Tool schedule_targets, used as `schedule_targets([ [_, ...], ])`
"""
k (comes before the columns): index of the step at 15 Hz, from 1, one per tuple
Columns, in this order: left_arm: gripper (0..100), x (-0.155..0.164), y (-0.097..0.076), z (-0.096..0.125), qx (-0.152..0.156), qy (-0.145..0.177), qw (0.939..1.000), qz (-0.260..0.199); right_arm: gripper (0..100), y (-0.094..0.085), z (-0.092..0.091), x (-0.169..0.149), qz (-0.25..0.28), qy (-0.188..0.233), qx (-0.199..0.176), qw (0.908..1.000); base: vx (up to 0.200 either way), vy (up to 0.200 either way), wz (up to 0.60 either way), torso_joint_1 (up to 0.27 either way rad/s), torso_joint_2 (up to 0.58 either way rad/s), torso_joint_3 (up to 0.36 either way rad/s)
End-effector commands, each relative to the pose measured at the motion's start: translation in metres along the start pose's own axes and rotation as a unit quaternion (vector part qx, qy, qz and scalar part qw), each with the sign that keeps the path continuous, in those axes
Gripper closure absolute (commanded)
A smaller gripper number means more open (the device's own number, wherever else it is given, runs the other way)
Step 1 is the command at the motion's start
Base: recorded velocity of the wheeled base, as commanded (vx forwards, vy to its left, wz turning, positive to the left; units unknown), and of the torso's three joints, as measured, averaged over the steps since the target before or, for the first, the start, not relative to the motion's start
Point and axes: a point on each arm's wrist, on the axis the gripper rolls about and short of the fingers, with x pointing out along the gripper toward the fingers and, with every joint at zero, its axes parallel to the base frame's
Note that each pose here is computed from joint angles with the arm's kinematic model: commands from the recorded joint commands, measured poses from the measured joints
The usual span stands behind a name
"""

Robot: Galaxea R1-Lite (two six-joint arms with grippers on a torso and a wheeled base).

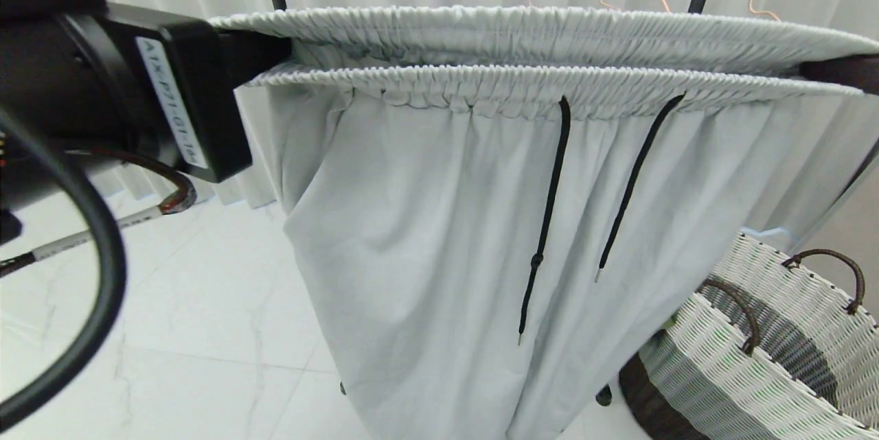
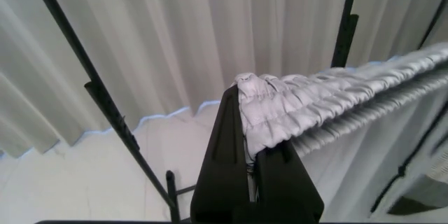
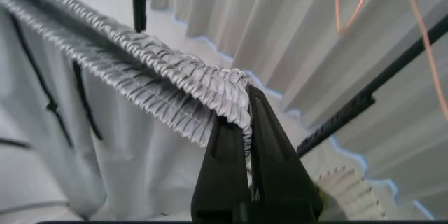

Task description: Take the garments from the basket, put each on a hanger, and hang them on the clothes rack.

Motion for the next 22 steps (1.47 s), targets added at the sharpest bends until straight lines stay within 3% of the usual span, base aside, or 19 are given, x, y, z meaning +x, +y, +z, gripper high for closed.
schedule_targets([
  [1,100,0.0145,-0.0108,-0.0092,0.009,0.020,0.9998,0.000,100,0.0017,-0.0028,-0.0134,0.007,-0.009,-0.001,0.9999,0.000,0.000,0.00,0.000,0.00,0.000],
  [14,100,0.0119,-0.0081,-0.0060,0.007,0.014,0.9999,0.002,100,0.0034,-0.0034,-0.0120,0.012,-0.007,0.008,0.9999,0.000,0.000,0.00,0.000,0.00,0.000],
  [15,100,0.0116,-0.0075,-0.0058,0.006,0.014,0.9999,0.003,0,0.0032,-0.0034,-0.0135,0.011,-0.009,0.008,0.9999,0.000,0.000,0.00,0.000,0.00,0.000],
  [22,100,0.0095,-0.0042,-0.0049,0.004,0.011,0.9999,0.006,0,0.0024,-0.0055,-0.0182,0.006,-0.009,0.009,0.9999,0.000,0.000,0.00,0.000,0.00,0.000],
])
